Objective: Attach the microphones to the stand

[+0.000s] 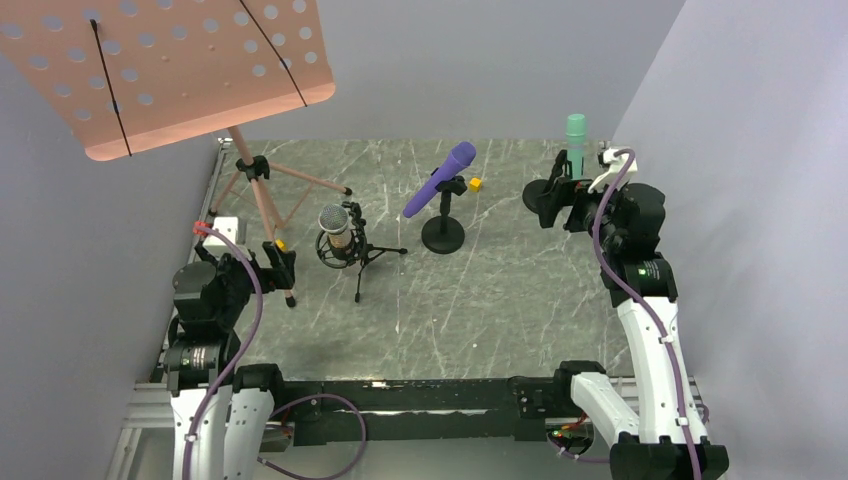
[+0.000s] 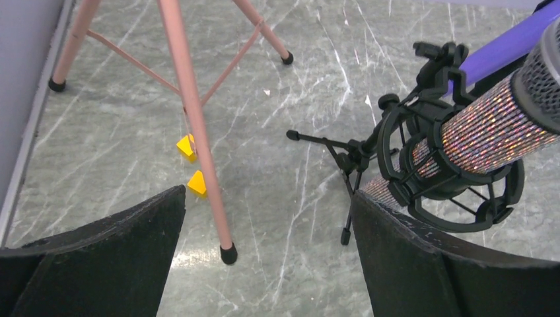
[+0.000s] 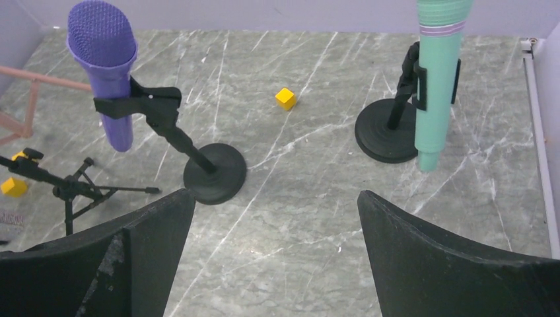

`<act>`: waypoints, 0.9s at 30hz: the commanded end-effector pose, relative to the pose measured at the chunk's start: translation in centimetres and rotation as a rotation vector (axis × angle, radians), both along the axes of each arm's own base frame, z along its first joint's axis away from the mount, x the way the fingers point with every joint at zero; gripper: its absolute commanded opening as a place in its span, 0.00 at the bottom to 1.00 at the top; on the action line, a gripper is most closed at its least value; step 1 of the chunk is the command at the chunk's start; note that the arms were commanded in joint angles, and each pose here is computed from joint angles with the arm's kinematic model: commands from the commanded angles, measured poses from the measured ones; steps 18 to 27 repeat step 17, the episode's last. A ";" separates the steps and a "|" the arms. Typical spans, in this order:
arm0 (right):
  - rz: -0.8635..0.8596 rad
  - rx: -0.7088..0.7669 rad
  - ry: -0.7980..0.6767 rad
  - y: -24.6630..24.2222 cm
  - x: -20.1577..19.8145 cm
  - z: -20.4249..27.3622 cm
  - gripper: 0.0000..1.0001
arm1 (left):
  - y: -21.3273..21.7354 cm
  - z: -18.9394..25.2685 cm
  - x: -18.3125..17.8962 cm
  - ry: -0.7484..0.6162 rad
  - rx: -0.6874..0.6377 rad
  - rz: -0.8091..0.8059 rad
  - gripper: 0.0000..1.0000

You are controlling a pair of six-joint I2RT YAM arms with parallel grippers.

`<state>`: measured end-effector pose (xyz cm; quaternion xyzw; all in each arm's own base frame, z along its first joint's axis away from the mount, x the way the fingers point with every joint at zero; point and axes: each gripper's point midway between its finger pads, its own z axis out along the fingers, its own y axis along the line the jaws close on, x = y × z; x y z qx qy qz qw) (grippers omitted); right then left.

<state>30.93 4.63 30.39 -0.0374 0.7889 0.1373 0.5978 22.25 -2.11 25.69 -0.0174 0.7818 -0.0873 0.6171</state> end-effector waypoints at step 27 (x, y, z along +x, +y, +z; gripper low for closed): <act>-0.096 0.024 -0.030 -1.3 -0.3 -0.5 1.00 | -1.8 0.8 -1.8 -0.054 -0.036 -0.088 0.99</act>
